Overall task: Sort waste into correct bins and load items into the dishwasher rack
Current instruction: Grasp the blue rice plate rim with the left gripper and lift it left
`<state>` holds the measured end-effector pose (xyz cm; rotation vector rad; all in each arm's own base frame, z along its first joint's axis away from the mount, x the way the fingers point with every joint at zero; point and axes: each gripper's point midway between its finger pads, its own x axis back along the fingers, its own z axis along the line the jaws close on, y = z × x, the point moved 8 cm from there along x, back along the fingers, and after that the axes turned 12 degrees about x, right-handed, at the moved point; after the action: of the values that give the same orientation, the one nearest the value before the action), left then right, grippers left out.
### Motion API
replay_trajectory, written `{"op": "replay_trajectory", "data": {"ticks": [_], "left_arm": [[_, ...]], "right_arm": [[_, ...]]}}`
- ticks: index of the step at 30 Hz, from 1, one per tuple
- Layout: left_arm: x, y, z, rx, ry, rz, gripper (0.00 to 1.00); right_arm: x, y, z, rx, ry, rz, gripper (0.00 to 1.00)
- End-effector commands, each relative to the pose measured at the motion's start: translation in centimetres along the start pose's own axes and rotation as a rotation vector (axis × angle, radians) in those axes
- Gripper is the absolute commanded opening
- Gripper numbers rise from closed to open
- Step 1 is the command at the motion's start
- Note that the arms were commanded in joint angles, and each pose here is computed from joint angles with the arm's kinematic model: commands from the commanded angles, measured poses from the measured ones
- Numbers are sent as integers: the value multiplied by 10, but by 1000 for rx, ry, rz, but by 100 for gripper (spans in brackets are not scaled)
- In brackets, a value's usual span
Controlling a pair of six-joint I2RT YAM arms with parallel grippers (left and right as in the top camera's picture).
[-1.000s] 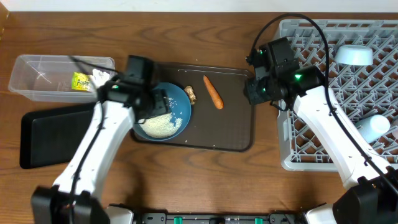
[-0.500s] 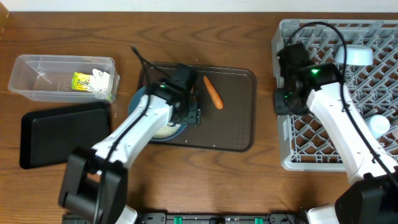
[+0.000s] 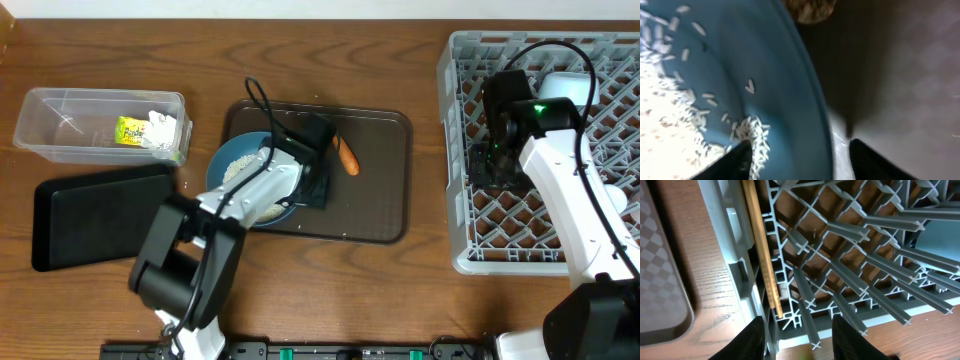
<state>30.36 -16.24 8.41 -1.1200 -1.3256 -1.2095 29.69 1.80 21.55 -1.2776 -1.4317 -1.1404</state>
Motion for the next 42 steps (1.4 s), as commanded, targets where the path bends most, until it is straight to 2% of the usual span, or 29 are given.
{"op": "replay_trajectory", "data": {"ticks": [1, 7, 10, 12, 31, 42], "left_arm": [[-11, 1, 1, -14, 38, 13, 52], [-15, 2, 5, -16, 84, 3, 22], [-14, 2, 9, -18, 122, -9, 10], [-12, 2, 11, -20, 142, -14, 6], [41, -3, 19, -14, 130, -76, 6], [90, -9, 30, -7, 111, -185, 6]], "right_arm": [[6, -1, -5, -31, -12, -19, 39], [6, -1, -5, -32, -12, -19, 39], [6, -1, -5, -31, -12, -18, 38], [6, -1, -5, -31, -12, -17, 38], [6, -2, -5, -26, -14, -14, 39], [5, -2, -9, -26, -15, -6, 38]]}}
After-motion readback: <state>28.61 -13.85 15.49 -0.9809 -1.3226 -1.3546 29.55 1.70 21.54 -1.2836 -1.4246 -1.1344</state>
